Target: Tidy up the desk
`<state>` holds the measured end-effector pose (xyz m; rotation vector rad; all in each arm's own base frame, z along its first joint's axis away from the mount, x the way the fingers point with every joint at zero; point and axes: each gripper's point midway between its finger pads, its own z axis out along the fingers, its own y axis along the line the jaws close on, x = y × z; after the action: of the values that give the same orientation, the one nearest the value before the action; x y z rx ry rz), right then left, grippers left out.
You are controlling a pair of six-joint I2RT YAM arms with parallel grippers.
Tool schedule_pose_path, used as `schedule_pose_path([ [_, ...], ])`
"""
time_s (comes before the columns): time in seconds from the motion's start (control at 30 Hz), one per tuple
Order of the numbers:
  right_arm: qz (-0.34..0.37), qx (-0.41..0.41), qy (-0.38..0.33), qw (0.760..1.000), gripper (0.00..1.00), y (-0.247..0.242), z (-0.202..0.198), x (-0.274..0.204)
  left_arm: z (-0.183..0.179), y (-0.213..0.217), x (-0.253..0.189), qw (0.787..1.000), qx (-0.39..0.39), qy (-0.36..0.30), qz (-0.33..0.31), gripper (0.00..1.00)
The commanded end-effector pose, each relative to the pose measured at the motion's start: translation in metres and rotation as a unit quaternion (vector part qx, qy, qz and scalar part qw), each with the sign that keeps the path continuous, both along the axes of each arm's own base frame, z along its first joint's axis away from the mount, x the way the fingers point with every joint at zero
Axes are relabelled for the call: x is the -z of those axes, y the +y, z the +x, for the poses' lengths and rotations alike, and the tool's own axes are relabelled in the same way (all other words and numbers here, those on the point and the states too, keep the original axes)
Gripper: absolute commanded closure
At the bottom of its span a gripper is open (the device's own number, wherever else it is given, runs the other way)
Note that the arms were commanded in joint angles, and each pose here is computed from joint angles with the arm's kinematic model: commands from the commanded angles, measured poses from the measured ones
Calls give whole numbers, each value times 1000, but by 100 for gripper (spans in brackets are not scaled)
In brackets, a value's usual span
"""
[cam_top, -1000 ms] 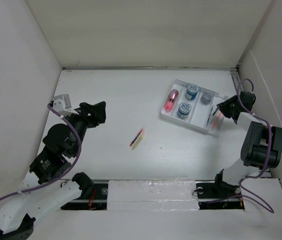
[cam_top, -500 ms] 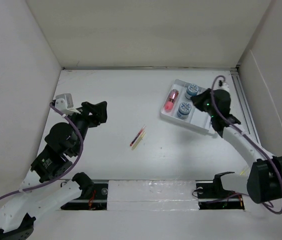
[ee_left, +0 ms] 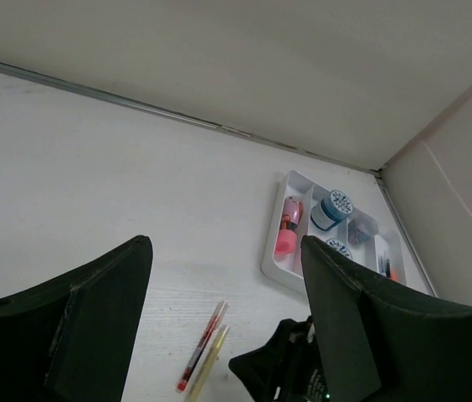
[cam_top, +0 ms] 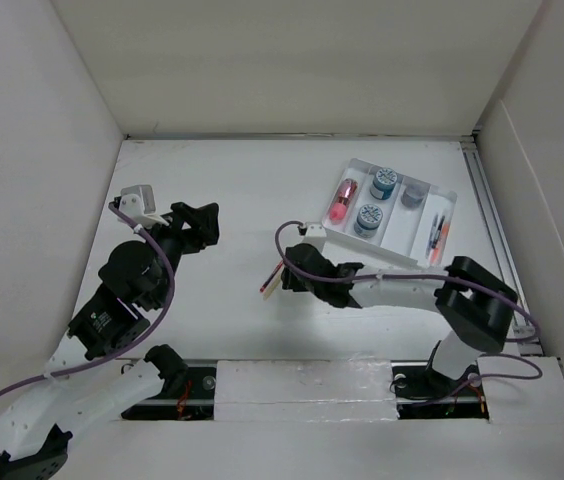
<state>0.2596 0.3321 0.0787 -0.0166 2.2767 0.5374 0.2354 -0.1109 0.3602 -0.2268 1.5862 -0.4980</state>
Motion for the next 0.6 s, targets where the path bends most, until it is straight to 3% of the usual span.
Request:
schedule_pose_path([
  [0.0, -35, 70, -23, 997, 56, 0, 18, 1, 2, -2, -9, 1000, 2, -18, -9, 32],
  [0.57, -45, 50, -9, 998, 60, 30, 20, 23, 0, -1, -13, 1000, 5, -23, -12, 32],
])
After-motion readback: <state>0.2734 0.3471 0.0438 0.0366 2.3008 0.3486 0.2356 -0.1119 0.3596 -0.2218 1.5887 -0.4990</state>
